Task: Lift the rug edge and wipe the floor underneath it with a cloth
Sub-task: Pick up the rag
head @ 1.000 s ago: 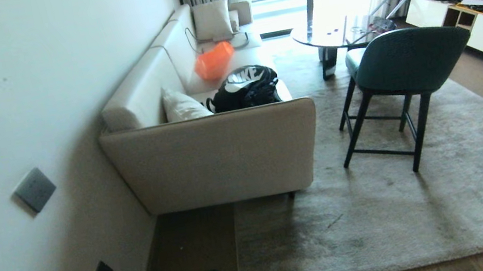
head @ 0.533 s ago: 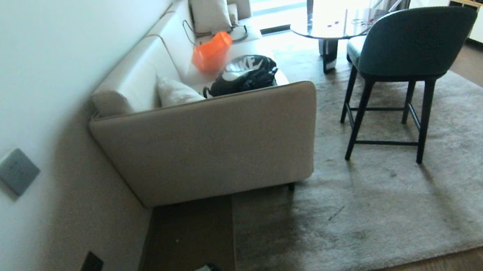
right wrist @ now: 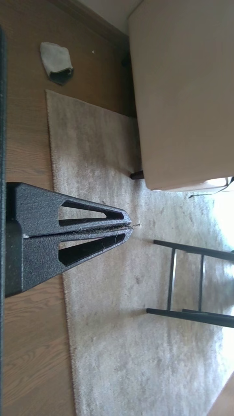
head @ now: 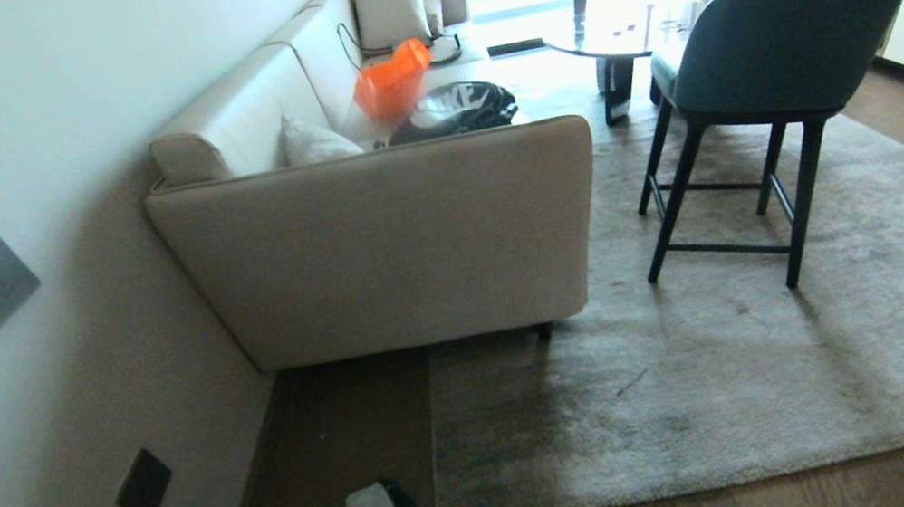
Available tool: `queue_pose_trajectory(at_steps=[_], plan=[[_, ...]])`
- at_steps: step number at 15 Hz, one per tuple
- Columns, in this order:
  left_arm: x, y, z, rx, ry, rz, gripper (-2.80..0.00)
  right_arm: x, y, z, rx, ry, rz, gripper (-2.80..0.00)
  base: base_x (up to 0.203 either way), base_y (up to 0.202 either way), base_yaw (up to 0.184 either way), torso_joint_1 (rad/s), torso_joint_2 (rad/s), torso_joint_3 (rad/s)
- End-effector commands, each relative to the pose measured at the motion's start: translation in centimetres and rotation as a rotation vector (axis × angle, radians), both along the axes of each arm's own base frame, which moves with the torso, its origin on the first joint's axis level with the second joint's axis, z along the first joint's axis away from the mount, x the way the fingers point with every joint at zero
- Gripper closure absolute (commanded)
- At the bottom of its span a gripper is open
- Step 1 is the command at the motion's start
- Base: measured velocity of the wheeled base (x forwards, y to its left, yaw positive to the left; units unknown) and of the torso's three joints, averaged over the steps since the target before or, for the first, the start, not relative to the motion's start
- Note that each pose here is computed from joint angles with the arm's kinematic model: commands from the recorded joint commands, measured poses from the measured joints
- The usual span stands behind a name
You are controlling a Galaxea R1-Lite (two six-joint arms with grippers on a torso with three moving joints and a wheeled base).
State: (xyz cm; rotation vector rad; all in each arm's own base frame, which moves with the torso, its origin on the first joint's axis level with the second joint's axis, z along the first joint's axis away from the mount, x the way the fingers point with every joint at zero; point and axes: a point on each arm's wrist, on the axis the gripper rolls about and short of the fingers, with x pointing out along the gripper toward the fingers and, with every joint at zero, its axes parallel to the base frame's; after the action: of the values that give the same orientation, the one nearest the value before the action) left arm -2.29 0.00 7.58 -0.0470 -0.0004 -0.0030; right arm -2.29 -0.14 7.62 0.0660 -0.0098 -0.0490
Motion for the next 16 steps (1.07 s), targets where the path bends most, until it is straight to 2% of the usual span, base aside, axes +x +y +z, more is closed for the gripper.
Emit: queue_pose_trajectory(at_steps=[1,16], plan=[[0.01,0.00,-0.04,-0.001,0.002,0.000,0.00,0.01,0.00,0.01,0.000,0.001,0.000,0.00,0.000,0.000,0.000,0.005,0.02,0.041],[0.00,0.00,0.01,-0.001,-0.001,0.000,0.00,0.01,0.00,0.01,0.003,0.000,0.000,0.00,0.000,0.000,0.000,0.005,0.02,0.024]])
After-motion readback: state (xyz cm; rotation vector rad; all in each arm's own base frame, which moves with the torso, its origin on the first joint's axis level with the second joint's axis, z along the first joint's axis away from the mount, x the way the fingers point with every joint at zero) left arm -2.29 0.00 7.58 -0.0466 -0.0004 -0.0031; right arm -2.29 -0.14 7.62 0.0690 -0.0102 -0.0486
